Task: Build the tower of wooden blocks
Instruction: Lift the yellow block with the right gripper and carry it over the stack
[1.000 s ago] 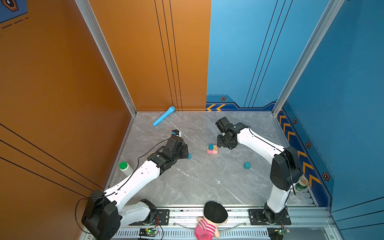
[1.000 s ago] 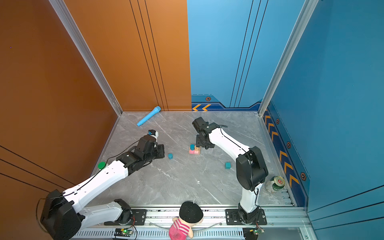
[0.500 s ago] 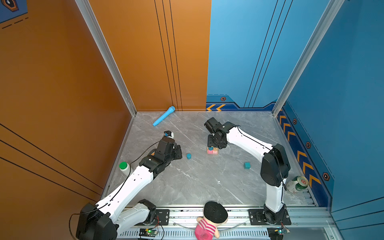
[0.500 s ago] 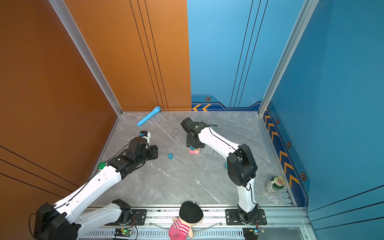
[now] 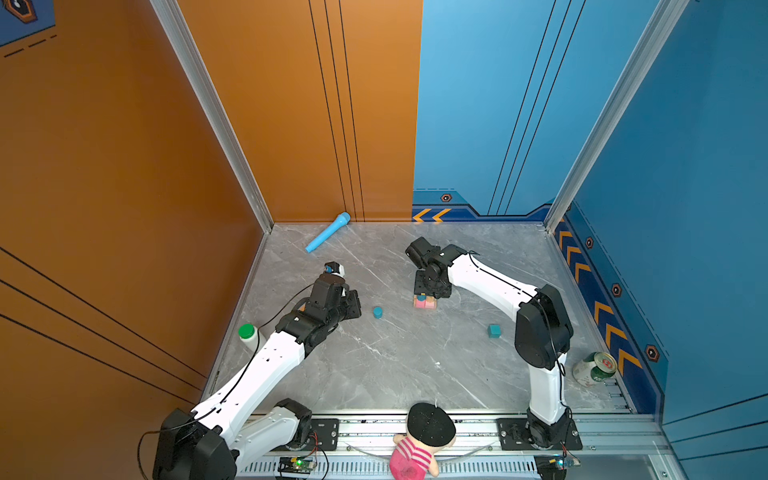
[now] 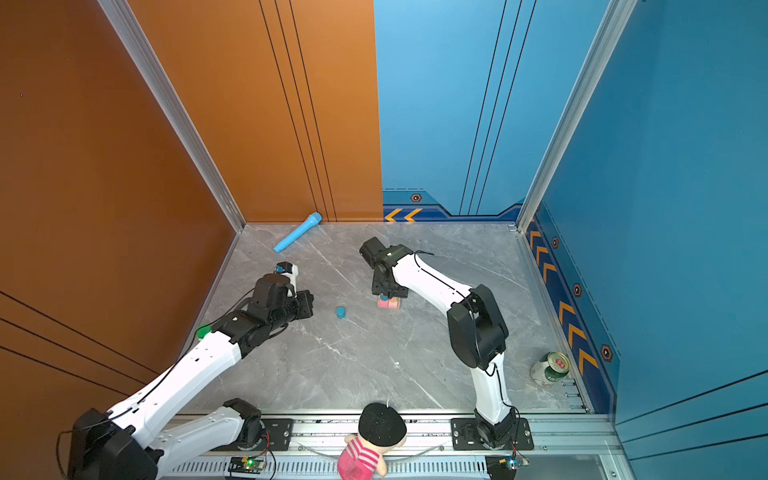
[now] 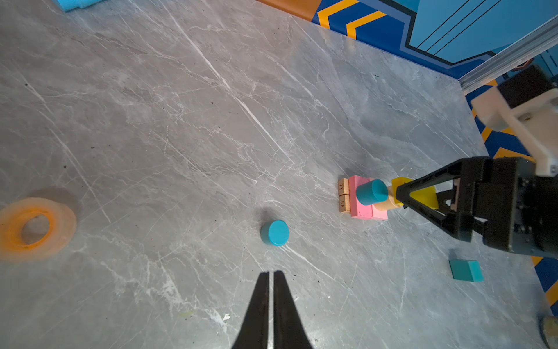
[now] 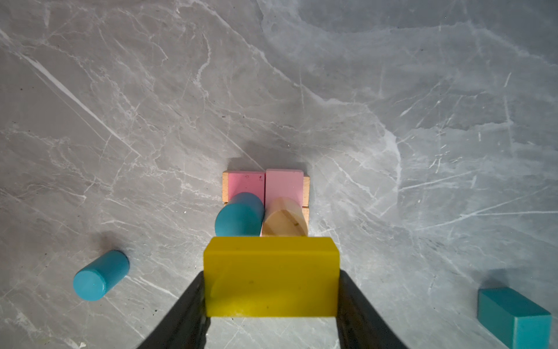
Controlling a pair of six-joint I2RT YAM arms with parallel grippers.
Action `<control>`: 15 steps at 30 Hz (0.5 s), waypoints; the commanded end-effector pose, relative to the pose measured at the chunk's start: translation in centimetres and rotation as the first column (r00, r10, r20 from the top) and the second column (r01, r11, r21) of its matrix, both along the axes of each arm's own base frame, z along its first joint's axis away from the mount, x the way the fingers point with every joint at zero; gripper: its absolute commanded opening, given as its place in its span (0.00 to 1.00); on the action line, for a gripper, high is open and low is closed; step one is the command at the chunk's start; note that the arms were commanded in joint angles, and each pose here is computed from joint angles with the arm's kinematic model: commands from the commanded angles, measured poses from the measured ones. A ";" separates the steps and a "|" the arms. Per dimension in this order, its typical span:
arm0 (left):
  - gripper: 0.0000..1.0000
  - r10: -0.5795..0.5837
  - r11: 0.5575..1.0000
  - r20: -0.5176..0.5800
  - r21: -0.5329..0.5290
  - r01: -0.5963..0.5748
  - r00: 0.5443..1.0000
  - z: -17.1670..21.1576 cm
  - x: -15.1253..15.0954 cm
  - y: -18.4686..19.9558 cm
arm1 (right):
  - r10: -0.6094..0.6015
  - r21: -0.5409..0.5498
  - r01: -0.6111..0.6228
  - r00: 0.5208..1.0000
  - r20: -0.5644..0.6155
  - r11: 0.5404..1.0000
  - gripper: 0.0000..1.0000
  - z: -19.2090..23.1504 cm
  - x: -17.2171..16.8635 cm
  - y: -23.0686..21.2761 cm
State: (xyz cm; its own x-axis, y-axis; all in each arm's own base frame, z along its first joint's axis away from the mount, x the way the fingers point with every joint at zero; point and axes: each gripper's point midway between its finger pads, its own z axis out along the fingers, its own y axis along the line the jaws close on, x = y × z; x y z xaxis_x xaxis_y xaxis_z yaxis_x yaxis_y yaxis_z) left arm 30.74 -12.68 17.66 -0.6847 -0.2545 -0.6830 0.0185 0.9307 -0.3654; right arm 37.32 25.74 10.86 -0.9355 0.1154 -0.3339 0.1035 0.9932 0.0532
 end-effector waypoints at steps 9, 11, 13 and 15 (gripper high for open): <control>0.09 -0.003 1.000 -0.027 0.012 0.004 1.000 -1.0 -0.7 0.9 | -0.033 -0.029 0.033 0.999 0.012 0.999 0.56 -0.3 0.8 0.1; 0.09 -0.002 1.000 -0.028 0.011 0.002 1.000 -1.0 -0.7 1.0 | -0.033 -0.032 0.033 0.999 0.009 0.999 0.56 -0.5 0.9 0.0; 0.09 -0.001 1.000 -0.030 0.009 0.001 1.000 -1.1 -0.7 1.0 | -0.036 -0.035 0.036 0.999 0.007 0.999 0.56 -0.7 0.9 0.0; 0.09 0.001 1.000 -0.031 0.009 0.000 1.000 -1.2 -0.7 1.1 | -0.037 -0.029 0.038 0.999 0.010 0.999 0.57 -0.5 1.0 0.1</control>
